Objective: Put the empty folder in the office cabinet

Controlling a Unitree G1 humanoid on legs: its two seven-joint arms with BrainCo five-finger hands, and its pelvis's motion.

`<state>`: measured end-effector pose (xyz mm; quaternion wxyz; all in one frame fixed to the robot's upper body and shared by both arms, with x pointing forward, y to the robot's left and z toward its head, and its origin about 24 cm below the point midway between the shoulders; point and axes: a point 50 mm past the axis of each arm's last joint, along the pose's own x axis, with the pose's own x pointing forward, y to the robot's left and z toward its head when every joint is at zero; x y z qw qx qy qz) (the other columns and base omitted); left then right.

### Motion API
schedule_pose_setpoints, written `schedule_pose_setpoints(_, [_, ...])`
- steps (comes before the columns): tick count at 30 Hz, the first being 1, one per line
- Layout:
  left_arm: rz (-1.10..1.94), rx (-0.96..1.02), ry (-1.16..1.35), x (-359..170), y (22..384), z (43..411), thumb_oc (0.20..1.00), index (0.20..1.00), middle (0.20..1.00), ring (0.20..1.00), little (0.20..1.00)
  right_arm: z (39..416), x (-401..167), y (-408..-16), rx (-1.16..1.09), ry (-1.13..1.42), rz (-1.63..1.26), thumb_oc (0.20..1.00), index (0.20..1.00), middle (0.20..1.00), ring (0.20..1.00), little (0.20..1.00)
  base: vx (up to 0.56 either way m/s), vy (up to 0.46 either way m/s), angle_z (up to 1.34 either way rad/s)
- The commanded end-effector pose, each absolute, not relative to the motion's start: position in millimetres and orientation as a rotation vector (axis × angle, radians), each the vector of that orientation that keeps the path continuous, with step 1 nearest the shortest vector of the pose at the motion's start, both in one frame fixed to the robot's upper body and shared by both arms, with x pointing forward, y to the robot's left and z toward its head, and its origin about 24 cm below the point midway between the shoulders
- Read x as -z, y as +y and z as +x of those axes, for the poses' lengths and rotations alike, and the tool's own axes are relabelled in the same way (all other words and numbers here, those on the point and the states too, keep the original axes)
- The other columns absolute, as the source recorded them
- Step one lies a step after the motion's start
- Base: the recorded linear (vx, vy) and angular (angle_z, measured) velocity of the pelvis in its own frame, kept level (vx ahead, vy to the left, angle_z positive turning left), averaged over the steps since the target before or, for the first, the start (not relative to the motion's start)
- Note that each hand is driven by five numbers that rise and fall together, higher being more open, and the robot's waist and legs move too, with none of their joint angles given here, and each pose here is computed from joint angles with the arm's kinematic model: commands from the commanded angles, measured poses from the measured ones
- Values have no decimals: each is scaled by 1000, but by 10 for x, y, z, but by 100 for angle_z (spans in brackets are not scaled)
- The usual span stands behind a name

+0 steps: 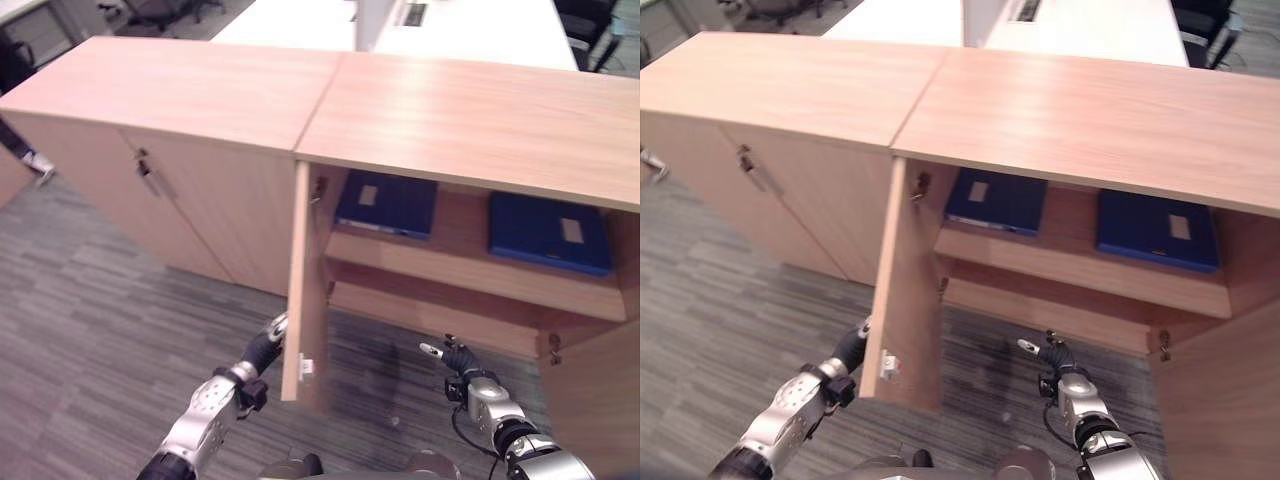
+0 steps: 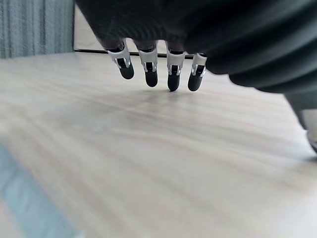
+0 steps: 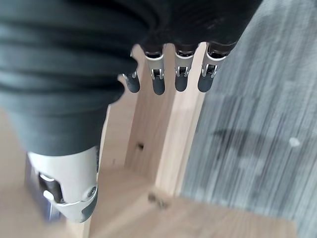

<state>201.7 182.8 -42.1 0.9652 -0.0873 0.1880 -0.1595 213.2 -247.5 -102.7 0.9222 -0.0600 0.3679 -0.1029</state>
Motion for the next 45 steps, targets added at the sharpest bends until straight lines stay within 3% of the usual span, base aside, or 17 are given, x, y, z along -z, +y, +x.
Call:
schedule_pose_setpoints(1, [-227, 410, 229, 164, 1543, 2238, 1000, 1000, 1000, 1000, 1000, 2303, 879, -2448, 154, 665, -178, 1000, 1000, 1000, 1000, 1000, 3, -233, -65])
schedule_pose_setpoints(10, [-175, 87, 116, -22, 1854, 2801, 1000, 1000, 1000, 1000, 1000, 1972, 1027, -2518, 150, 728, -188, 1000, 1000, 1000, 1000, 1000, 57, -208, -69])
schedule_pose_setpoints(33, [28, -208, 100, -447, 2826, 3233, 1000, 1000, 1000, 1000, 1000, 1640, 1221, -2365, 71, 819, -149, 1000, 1000, 1000, 1000, 1000, 61, 61, -20])
schedule_pose_setpoints(45, [107, -286, 57, -882, 3115, 3455, 1000, 1000, 1000, 1000, 1000, 1722, 1199, -2279, 18, 797, -154, 1000, 1000, 1000, 1000, 1000, 28, 44, -9])
